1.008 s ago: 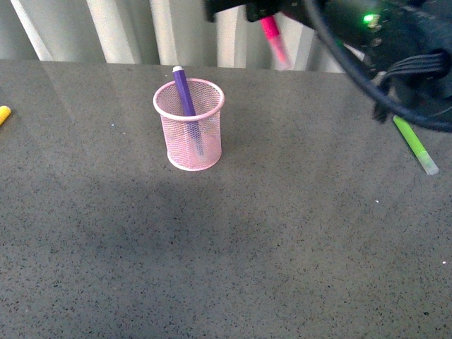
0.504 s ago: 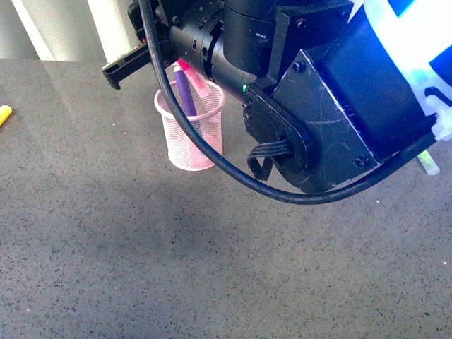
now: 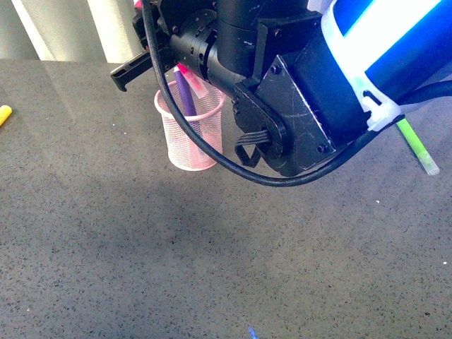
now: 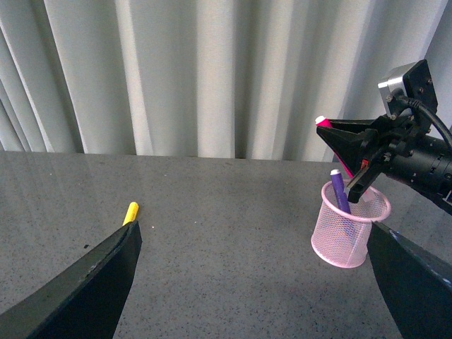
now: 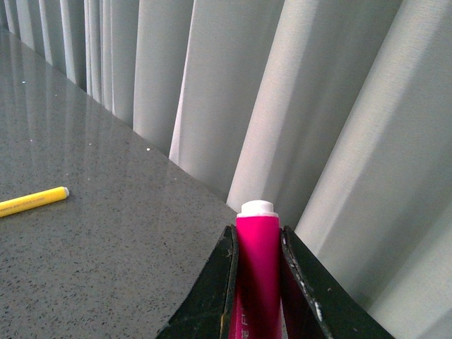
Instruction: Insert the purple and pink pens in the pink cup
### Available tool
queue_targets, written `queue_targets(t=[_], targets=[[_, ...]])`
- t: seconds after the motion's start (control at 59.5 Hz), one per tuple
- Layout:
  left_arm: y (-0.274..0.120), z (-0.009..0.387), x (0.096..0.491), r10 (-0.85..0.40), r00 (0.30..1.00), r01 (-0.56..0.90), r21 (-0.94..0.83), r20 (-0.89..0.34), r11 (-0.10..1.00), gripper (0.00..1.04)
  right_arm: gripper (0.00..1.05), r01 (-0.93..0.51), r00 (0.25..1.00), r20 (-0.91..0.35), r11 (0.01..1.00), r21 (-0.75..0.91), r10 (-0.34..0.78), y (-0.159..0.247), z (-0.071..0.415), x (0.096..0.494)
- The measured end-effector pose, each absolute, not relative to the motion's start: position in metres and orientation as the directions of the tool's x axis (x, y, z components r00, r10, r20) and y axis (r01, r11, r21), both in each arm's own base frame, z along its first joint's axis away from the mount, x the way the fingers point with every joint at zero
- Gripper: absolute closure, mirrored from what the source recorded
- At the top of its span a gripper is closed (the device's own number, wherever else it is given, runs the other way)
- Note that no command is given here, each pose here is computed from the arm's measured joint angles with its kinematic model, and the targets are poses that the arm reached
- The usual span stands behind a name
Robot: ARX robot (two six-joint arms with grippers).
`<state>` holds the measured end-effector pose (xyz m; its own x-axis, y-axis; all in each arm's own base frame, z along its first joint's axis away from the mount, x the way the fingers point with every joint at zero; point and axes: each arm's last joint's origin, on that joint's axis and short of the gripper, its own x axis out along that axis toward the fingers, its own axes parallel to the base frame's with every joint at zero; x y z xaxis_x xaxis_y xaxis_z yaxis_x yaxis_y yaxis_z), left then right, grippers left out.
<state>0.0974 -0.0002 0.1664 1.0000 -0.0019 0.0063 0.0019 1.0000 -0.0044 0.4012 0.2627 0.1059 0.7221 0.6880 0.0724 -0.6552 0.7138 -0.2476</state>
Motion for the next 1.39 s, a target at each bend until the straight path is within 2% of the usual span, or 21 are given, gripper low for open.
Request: queue_targets(t=[0.571,0.874,0.941,0.958,1.042,1.126,1.16,1.244,1.395], targets=[[0.000,0.166,0.097,-0.002,1.000,0.002,-0.004,0.006,1.000,0.07,0.92,-0.645,0.740,0.037,0.725,-0.241,0.671,0.254,0.085,0.392],[0.000,0.166,0.097,-0.002,1.000,0.002,-0.004,0.006,1.000,0.07,0.37,-0.578,0.811,-0.019,0.795,-0.184,0.585,0.233,0.079,0.382],[0.000,0.166,0.097,-0.002,1.000,0.002,-0.004,0.006,1.000,0.07,0.24,-0.533,0.844,-0.023,0.831,-0.160,0.537,0.223,0.091,0.380],[0.000,0.166,0.097,-0.002,1.000,0.002,-0.004,0.006,1.000,0.07,0.19,-0.504,0.862,-0.025,0.851,-0.149,0.507,0.218,0.098,0.378],[0.000,0.166,0.097,-0.002,1.000,0.002,-0.004,0.006,1.000,0.07,0.06,-0.404,0.914,-0.060,0.909,-0.098,0.400,0.200,0.117,0.374],[0.000,0.166,0.097,-0.002,1.000,0.002,-0.004,0.006,1.000,0.07,0.07,-0.273,0.956,-0.130,0.960,-0.055,0.264,0.177,0.135,0.367],[0.000,0.166,0.097,-0.002,1.000,0.002,-0.004,0.006,1.000,0.07,0.07,-0.185,0.967,-0.186,0.982,-0.033,0.176,0.161,0.143,0.361],[0.000,0.166,0.097,-0.002,1.000,0.002,-0.004,0.006,1.000,0.07,0.07,-0.053,0.960,-0.275,0.998,-0.013,0.047,0.134,0.156,0.344],[0.000,0.166,0.097,-0.003,1.000,0.003,-0.004,0.006,1.000,0.07,0.07,-0.005,0.963,-0.269,1.000,0.029,0.013,0.122,0.167,0.339]])
